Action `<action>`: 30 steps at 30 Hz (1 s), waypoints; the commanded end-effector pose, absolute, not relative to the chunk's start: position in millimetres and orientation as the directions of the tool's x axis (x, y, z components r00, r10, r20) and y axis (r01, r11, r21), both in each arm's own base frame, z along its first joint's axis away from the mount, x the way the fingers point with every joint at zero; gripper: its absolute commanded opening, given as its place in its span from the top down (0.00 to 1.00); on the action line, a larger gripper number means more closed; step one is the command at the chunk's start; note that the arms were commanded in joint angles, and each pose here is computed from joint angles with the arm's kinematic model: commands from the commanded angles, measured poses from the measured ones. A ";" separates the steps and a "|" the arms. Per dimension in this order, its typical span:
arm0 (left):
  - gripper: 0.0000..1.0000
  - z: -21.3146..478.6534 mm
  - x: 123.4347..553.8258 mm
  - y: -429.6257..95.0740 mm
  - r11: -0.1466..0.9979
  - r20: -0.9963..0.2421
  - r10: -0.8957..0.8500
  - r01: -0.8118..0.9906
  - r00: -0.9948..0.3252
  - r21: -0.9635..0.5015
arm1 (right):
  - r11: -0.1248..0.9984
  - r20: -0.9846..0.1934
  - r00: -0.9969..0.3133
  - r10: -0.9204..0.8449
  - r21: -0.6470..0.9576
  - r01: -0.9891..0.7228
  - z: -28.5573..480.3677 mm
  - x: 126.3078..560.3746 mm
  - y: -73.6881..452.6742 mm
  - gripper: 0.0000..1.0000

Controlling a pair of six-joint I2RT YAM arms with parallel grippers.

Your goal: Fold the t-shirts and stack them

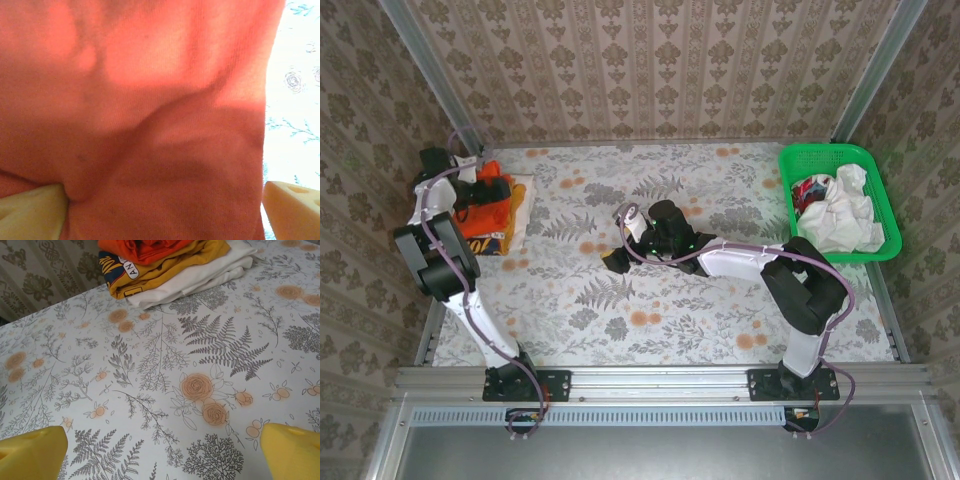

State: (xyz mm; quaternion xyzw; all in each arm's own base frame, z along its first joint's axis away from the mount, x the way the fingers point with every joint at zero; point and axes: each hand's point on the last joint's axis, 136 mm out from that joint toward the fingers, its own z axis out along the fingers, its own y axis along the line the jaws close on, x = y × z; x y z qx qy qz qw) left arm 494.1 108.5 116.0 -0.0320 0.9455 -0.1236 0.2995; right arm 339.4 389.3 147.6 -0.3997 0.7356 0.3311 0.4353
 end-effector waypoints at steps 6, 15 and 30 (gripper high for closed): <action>0.00 166.5 479.6 73.0 0.982 -0.639 -0.099 0.030 -0.763 -0.188 | 0.462 -0.917 -0.284 -0.282 0.130 -0.877 164.3 339.7 391.3 0.00; 0.00 119.2 466.9 47.0 0.966 -0.578 -0.156 -0.002 -0.801 -0.258 | 0.461 -0.913 -0.292 -0.284 0.137 -0.877 162.1 336.9 389.4 0.00; 0.00 180.5 459.1 -1.8 0.963 -0.753 -0.092 0.133 -0.652 -0.233 | 0.633 -0.932 -0.283 -0.226 0.080 -0.770 176.3 358.5 333.2 0.00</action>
